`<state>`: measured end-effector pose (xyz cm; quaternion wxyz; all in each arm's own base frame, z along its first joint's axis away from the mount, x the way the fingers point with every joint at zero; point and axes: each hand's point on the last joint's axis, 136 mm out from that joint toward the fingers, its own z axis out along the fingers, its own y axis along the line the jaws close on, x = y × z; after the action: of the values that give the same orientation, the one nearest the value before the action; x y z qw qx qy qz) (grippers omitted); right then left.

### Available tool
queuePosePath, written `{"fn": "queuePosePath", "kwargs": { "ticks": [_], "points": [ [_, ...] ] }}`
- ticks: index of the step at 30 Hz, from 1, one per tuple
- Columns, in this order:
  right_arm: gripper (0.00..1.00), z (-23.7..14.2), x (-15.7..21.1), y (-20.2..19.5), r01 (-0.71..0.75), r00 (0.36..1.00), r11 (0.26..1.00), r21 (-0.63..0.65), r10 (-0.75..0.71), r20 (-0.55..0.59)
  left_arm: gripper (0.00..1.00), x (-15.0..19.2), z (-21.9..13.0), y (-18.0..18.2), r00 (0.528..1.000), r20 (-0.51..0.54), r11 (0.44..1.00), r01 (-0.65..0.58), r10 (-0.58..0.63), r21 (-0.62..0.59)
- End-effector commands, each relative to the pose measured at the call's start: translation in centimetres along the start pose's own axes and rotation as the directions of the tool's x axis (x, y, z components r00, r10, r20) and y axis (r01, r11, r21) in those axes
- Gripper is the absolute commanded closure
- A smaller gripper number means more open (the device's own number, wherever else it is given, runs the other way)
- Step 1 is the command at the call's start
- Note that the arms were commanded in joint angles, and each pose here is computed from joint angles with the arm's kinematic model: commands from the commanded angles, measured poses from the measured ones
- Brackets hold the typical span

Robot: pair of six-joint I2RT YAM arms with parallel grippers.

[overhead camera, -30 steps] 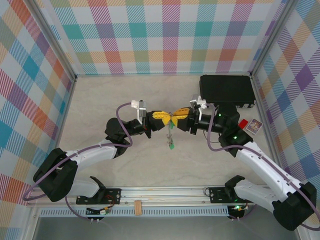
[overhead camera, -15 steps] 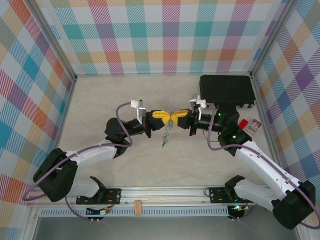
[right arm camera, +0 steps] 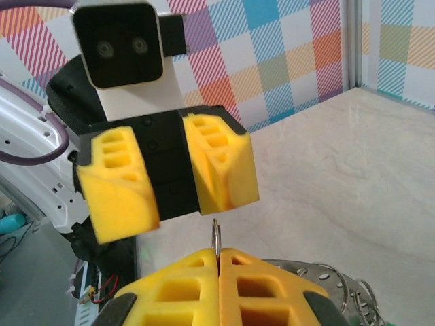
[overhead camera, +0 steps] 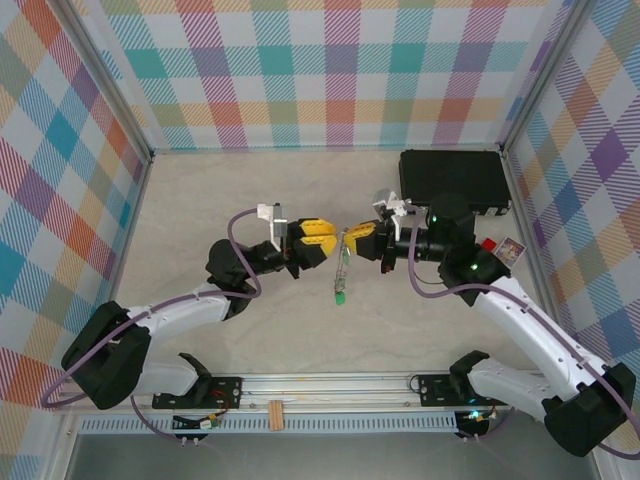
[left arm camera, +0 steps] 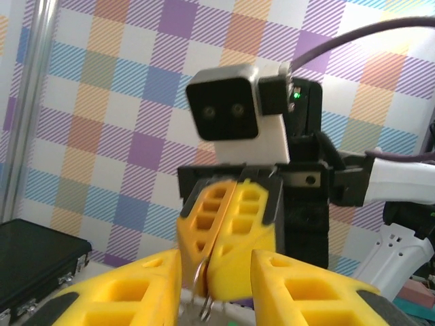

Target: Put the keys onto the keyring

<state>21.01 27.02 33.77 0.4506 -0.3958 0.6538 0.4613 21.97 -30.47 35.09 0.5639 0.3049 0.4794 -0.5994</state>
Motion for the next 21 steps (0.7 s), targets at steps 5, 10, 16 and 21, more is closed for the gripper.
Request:
{"fn": "queuePosePath", "kwargs": {
  "ticks": [5, 10, 16, 21],
  "points": [
    [1.0, -0.7, 0.8, 0.4, 0.107, 0.978, 0.994, -0.012, -0.107, -0.18, 0.7, -0.4, -1.4, -0.3, 0.996, -0.056, 0.998, -0.068, 0.068, 0.006],
    [1.0, -1.0, 2.3, -0.6, 0.159, 0.948, 0.987, 0.019, -0.147, -0.282, 0.7, 1.0, -1.7, -0.3, 0.981, -0.17, 0.995, -0.098, 0.098, 0.006],
    [1.0, -0.9, 3.3, -1.2, 0.217, 0.902, 0.976, 0.013, -0.196, -0.384, 0.7, 2.3, -1.9, 0.0, 0.956, -0.265, 0.991, -0.131, 0.128, 0.005],
    [1.0, -0.2, 4.5, -1.2, 0.253, 0.86, 0.967, -0.013, -0.231, -0.454, 0.7, 3.7, -1.9, 0.7, 0.935, -0.332, 0.991, -0.133, 0.127, 0.004]
  ]
}}
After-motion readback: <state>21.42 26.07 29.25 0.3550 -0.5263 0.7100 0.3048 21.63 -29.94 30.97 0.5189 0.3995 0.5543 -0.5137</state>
